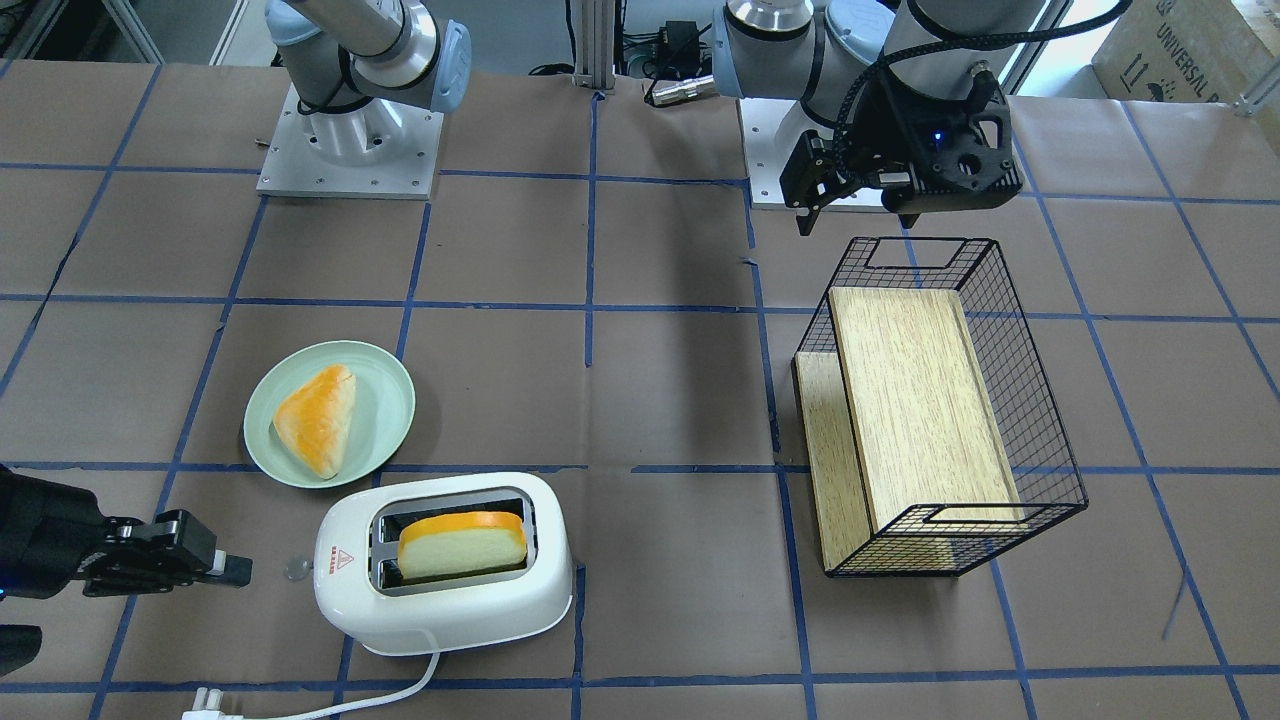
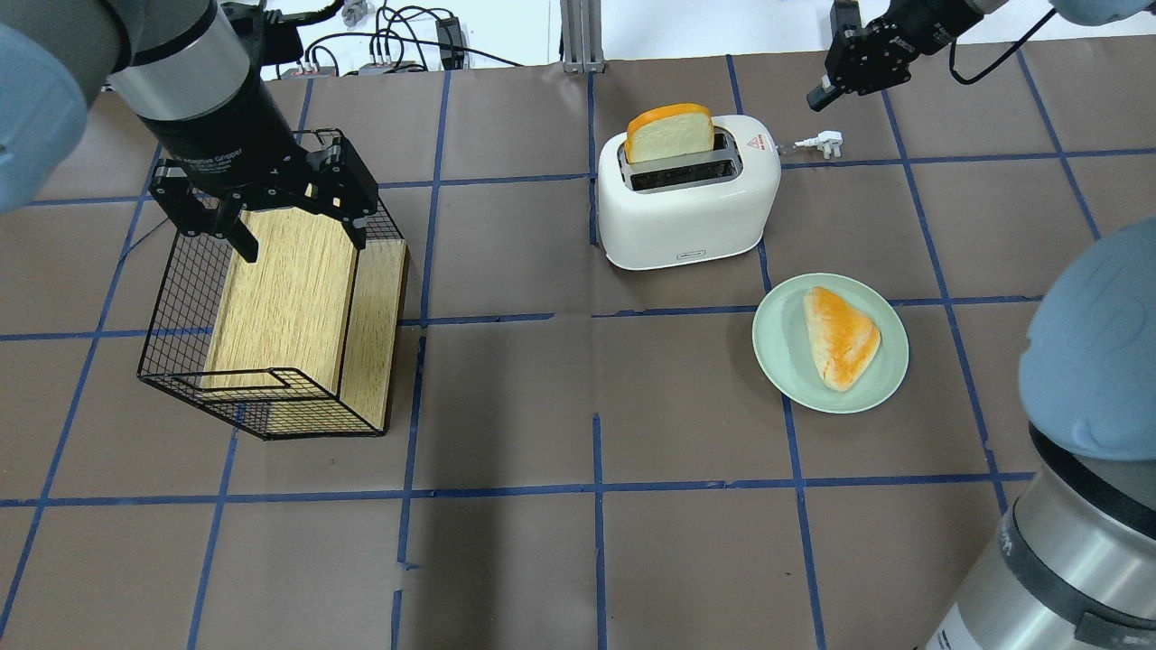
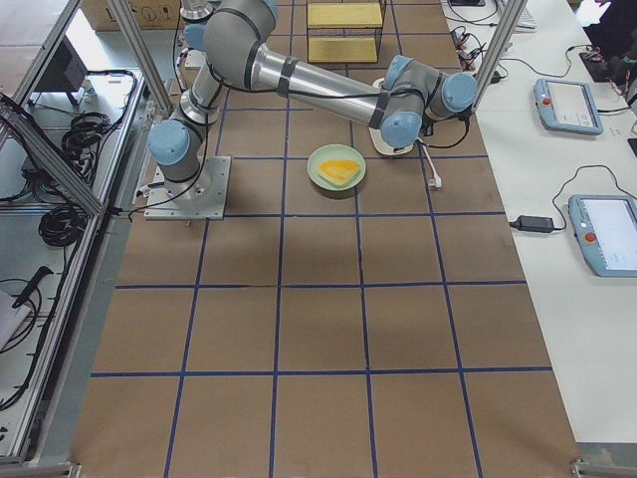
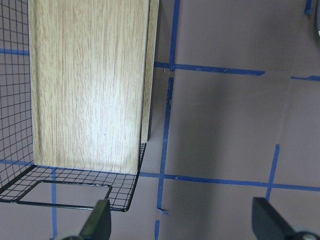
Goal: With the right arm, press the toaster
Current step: 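Move the right gripper down toward the lever on the toaster's side, then press the toaster lever down with the right gripper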
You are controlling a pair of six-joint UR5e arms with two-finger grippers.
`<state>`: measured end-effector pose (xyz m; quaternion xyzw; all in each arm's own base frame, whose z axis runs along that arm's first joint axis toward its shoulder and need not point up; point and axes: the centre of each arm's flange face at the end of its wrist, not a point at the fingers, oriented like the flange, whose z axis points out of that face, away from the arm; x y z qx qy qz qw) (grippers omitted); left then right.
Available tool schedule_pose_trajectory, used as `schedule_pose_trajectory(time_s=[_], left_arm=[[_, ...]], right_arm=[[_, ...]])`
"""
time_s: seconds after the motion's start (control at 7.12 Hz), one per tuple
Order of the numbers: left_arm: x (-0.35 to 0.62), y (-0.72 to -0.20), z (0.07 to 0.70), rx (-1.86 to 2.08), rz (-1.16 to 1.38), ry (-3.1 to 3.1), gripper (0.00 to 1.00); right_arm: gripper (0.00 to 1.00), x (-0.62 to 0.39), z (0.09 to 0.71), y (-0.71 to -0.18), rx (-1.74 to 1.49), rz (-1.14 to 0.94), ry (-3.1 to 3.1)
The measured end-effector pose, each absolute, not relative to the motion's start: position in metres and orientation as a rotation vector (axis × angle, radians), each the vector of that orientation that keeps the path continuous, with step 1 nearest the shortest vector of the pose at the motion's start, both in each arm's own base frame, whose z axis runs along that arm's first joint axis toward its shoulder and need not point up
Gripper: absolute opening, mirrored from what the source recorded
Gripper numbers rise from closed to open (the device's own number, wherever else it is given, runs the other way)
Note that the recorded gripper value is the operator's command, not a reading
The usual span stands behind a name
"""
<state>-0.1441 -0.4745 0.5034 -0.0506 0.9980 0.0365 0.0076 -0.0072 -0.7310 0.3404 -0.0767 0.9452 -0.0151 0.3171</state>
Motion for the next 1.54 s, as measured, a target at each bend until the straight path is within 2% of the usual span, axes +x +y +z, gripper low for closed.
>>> schedule_pose_trajectory(time_s=[1.54], left_arm=[[-0.144, -0.475, 0.503, -0.158, 0.113, 3.12, 1.0]], right_arm=[[0.03, 0.007, 0.285, -0.731, -0.17, 0.137, 2.458]])
